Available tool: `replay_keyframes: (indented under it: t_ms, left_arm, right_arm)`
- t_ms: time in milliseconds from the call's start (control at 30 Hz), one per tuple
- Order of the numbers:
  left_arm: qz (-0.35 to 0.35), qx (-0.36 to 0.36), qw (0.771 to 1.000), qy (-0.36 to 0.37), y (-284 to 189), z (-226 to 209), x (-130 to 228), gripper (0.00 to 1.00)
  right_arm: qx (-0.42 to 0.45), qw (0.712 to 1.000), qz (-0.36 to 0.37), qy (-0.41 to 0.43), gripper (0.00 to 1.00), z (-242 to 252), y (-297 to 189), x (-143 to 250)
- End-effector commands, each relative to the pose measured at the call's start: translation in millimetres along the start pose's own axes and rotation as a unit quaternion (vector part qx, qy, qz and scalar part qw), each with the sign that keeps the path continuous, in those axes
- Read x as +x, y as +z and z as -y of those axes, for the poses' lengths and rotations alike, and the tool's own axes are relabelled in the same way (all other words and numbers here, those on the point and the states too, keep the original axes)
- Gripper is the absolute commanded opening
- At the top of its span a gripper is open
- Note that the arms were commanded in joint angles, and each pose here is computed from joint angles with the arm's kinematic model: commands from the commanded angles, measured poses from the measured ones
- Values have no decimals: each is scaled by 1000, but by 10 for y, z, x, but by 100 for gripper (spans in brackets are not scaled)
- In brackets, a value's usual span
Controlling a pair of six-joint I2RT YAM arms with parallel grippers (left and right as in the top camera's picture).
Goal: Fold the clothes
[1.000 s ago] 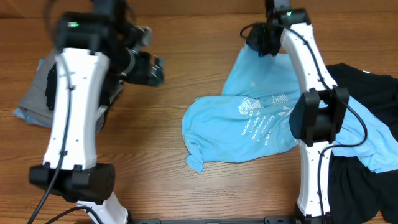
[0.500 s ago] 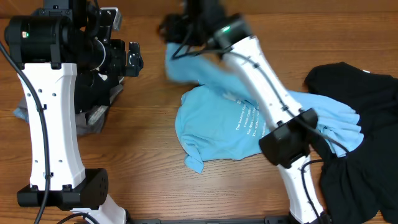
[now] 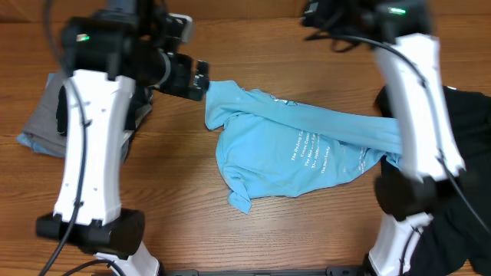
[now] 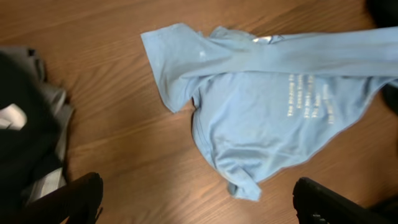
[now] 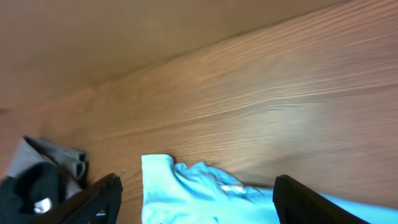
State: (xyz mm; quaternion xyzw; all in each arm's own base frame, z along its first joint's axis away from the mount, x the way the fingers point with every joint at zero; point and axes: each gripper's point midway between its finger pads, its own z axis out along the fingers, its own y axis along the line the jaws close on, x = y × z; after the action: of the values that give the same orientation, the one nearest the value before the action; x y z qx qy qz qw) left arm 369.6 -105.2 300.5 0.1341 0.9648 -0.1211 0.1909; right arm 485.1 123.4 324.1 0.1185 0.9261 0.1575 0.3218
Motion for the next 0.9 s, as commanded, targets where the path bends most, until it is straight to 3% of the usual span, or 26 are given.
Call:
replay_keyframes:
  t_ms: [0, 167, 333, 533, 667, 700, 800, 867]
  left_arm:
    - [-90, -25, 996, 13, 836, -111, 151, 100]
    - [-128, -11, 991, -22, 1819, -254, 168, 100]
    - [-157, -12, 986, -49, 2677, -425, 245, 91]
    - [-146, -22, 988, -50, 3161, -554, 236, 84]
    - [-155, -32, 986, -60, 3334, -616, 310, 54]
    - [-158, -30, 985, -61, 3358, -616, 330, 40]
    - [-154, -28, 985, -66, 3346, -618, 306, 9]
    - [-130, -32, 988, -73, 3145, -684, 95, 4]
  right_arm:
    - [5, 999, 32, 7, 82, 194, -730, -63]
    - [46, 998, -5, 34, 82, 544, -903, 116]
    - [64, 997, -37, 38, 83, 624, -882, 270]
    - [79, 995, -47, 39, 83, 687, -887, 324]
    - [105, 993, -45, 38, 83, 781, -905, 335]
    - [111, 992, -46, 38, 83, 802, -910, 341]
    - [129, 990, -44, 38, 85, 872, -895, 336]
    - [141, 988, -52, 44, 86, 949, -849, 358]
